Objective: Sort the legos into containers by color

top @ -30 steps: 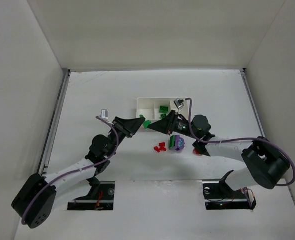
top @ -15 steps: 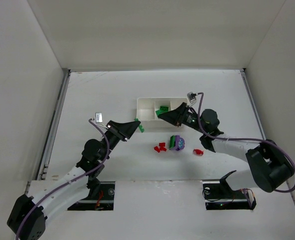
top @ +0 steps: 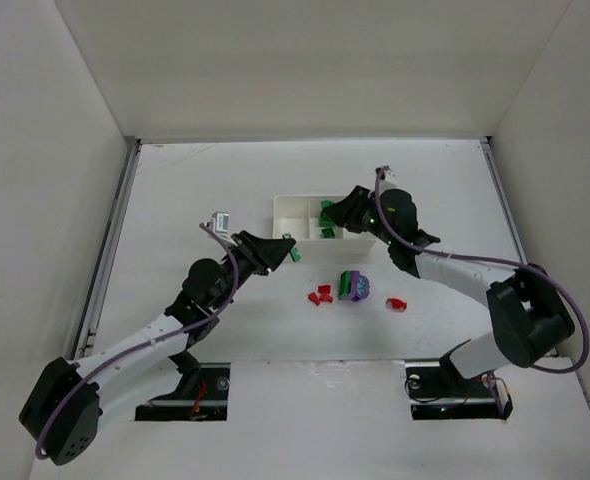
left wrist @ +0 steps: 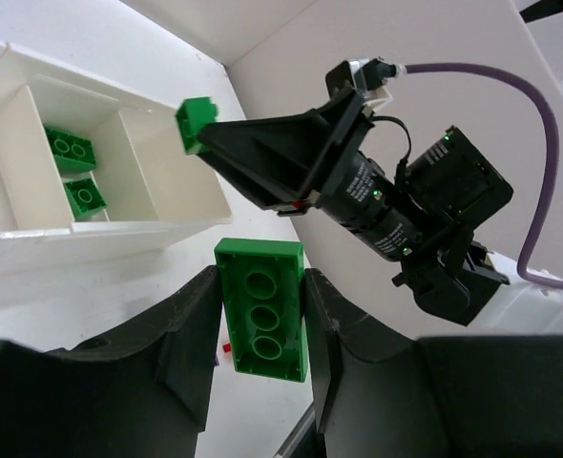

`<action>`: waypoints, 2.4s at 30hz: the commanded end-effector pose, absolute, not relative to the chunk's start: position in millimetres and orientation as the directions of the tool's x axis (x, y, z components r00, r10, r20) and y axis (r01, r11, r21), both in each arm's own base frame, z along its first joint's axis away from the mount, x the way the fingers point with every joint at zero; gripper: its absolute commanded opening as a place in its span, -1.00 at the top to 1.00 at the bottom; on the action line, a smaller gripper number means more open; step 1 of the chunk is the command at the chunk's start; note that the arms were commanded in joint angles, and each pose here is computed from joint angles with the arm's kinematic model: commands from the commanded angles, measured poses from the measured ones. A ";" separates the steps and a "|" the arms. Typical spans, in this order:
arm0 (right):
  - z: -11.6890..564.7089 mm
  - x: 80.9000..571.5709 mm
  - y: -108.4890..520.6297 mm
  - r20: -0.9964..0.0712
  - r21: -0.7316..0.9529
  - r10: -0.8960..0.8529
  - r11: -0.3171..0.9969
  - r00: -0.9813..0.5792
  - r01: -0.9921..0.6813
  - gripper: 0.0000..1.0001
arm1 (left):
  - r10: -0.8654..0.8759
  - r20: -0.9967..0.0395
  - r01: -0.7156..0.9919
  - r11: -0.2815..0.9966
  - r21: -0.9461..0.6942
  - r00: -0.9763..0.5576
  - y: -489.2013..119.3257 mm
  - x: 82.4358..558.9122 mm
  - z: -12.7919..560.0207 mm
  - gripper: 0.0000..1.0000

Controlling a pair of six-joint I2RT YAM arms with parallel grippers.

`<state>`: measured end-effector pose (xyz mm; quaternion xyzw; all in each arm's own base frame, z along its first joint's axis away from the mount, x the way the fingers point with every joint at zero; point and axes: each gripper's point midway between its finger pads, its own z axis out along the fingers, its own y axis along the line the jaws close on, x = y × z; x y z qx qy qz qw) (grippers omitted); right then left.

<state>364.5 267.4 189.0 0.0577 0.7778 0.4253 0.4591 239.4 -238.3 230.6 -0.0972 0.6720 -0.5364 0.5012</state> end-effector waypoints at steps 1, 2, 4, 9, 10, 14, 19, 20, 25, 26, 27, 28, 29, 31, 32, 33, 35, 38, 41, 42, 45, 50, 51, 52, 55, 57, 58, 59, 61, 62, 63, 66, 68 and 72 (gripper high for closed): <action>176.7 380.7 265.7 -0.755 0.589 0.401 0.762 -0.519 -0.268 0.21 | -0.679 -0.606 0.498 0.388 -0.776 -0.416 -245.9 244.6 269.3 0.62; 175.3 382.2 267.7 -0.757 0.583 0.396 0.768 -0.520 -0.264 0.18 | -0.674 -0.610 0.496 0.394 -0.774 -0.416 -247.4 246.6 268.4 0.62; 175.5 385.6 269.5 -0.757 0.584 0.400 0.769 -0.517 -0.261 0.04 | -0.664 -0.620 0.493 0.407 -0.769 -0.418 -251.5 251.1 266.0 0.62; 187.5 386.6 271.1 -0.744 0.612 0.431 0.746 -0.511 -0.261 -0.22 | -0.653 -0.632 0.485 0.428 -0.762 -0.417 -257.6 261.8 264.2 0.62; 190.6 385.0 268.7 -0.741 0.620 0.442 0.741 -0.506 -0.260 -0.24 | -0.652 -0.634 0.482 0.433 -0.762 -0.416 -258.6 264.4 263.5 0.62; 203.8 374.8 251.4 -0.740 0.634 0.486 0.734 -0.465 -0.242 -0.23 | -0.653 -0.641 0.473 0.451 -0.757 -0.404 -265.0 279.6 263.5 0.61; 205.1 346.3 211.9 -0.742 0.642 0.547 0.746 -0.389 -0.177 -0.01 | -0.605 -0.691 0.475 0.509 -0.718 -0.396 -287.1 306.4 257.2 0.61; 203.5 339.6 205.1 -0.743 0.642 0.552 0.748 -0.380 -0.168 0.01 | -0.592 -0.706 0.474 0.528 -0.705 -0.390 -291.8 312.9 254.6 0.60; 184.3 308.6 177.5 -0.746 0.631 0.557 0.767 -0.366 -0.117 0.02 | -0.520 -0.765 0.430 0.634 -0.643 -0.379 -305.0 349.7 229.1 0.56; 178.4 303.5 170.9 -0.747 0.624 0.554 0.776 -0.366 -0.098 -0.01 | -0.503 -0.775 0.426 0.648 -0.631 -0.383 -308.3 355.6 224.7 0.54; 174.7 298.3 168.6 -0.749 0.618 0.550 0.781 -0.370 -0.091 -0.05 | -0.486 -0.786 0.423 0.664 -0.617 -0.383 -311.0 362.0 220.4 0.54; 169.8 293.2 167.2 -0.748 0.614 0.544 0.785 -0.380 -0.085 -0.10 | -0.467 -0.796 0.419 0.680 -0.602 -0.385 -314.1 367.6 215.1 0.54; 168.2 288.6 167.0 -0.748 0.613 0.541 0.785 -0.384 -0.087 -0.13 | -0.451 -0.805 0.417 0.694 -0.588 -0.386 -316.9 372.7 211.5 0.53; 164.8 280.3 165.6 -0.746 0.614 0.542 0.784 -0.388 -0.086 -0.18 | -0.415 -0.825 0.404 0.727 -0.555 -0.384 -320.1 383.0 200.6 0.52; 163.6 276.8 165.2 -0.743 0.617 0.544 0.782 -0.390 -0.085 -0.21 | -0.404 -0.830 0.400 0.737 -0.545 -0.385 -321.6 386.7 197.5 0.52; 163.4 272.5 165.6 -0.740 0.622 0.547 0.778 -0.391 -0.089 -0.23 | -0.398 -0.832 0.399 0.741 -0.540 -0.387 -324.1 389.2 195.6 0.52; 162.3 266.0 167.7 -0.736 0.627 0.546 0.773 -0.400 -0.098 -0.29 | -0.375 -0.843 0.403 0.753 -0.520 -0.385 -328.5 393.4 192.0 0.51; 158.4 258.6 170.0 -0.738 0.617 0.528 0.780 -0.420 -0.103 -0.37 | -0.352 -0.855 0.391 0.776 -0.494 -0.381 -329.6 400.2 187.3 0.38; 148.8 250.8 173.6 -0.742 0.591 0.490 0.800 -0.457 -0.102 -0.46 | -0.337 -0.862 0.380 0.793 -0.476 -0.379 -328.7 403.3 183.7 0.16; 143.8 247.0 175.1 -0.742 0.578 0.471 0.810 -0.476 -0.100 -0.50 | -0.332 -0.865 0.382 0.795 -0.471 -0.376 -329.0 403.2 183.9 0.13; 134.0 237.9 178.2 -0.739 0.549 0.429 0.830 -0.519 -0.096 -0.61 | -0.321 -0.873 0.385 0.802 -0.457 -0.367 -327.1 402.2 186.1 0.06; 120.3 227.0 185.9 -0.729 0.509 0.371 0.856 -0.575 -0.093 -0.76 | -0.334 -0.871 0.380 0.800 -0.465 -0.361 -321.0 397.5 193.3 -0.02; 117.8 226.2 187.3 -0.727 0.502 0.362 0.860 -0.584 -0.092 -0.78 | -0.343 -0.866 0.385 0.792 -0.474 -0.363 -321.4 393.0 196.6 -0.02; 114.9 225.6 188.4 -0.723 0.498 0.357 0.863 -0.592 -0.087 -0.79 | -0.349 -0.862 0.391 0.783 -0.484 -0.368 -322.4 386.8 199.6 -0.02; 105.2 224.8 193.7 -0.711 0.487 0.340 0.870 -0.616 -0.082 -0.84 | -0.372 -0.838 0.396 0.754 -0.524 -0.400 -321.0 360.9 203.5 -0.01; 99.1 225.1 197.1 -0.703 0.483 0.331 0.872 -0.630 -0.081 -0.85 | -0.384 -0.816 0.392 0.735 -0.553 -0.433 -317.4 341.0 203.5 0.01; 99.3 224.8 200.3 -0.702 0.487 0.330 0.869 -0.632 -0.088 -0.85 | -0.384 -0.806 0.387 0.729 -0.564 -0.451 -315.1 330.6 201.9 0.02; 99.8 224.7 202.6 -0.702 0.494 0.332 0.864 -0.630 -0.095 -0.85 | -0.386 -0.792 0.380 0.722 -0.578 -0.473 -312.4 319.4 199.6 0.04; 99.2 224.9 203.5 -0.700 0.503 0.341 0.859 -0.628 -0.095 -0.85 | -0.375 -0.767 0.368 0.712 -0.598 -0.520 -307.3 296.3 193.5 0.09; 100.7 224.7 203.3 -0.700 0.508 0.345 0.856 -0.625 -0.096 -0.82 | -0.365 -0.752 0.359 0.709 -0.607 -0.549 -304.4 284.9 188.9 0.11; 104.4 224.7 202.3 -0.702 0.518 0.357 0.850 -0.616 -0.097 -0.78 | -0.354 -0.731 0.346 0.707 -0.617 -0.583 -302.2 273.7 183.0 0.12; 124.4 227.6 192.3 -0.709 0.567 0.428 0.819 -0.561 -0.091 -0.71 | -0.310 -0.655 0.287 0.714 -0.639 -0.689 -296.8 244.8 157.8 0.11; 133.9 231.0 181.3 -0.707 0.592 0.474 0.803 -0.525 -0.073 -0.64 | -0.278 -0.604 0.265 0.709 -0.654 -0.747 -301.9 226.6 141.3 0.05; 137.9 236.8 167.1 -0.688 0.628 0.527 0.777 -0.499 -0.045 -0.42 | -0.222 -0.562 0.295 0.668 -0.683 -0.797 -327.7 204.2 122.4 -0.08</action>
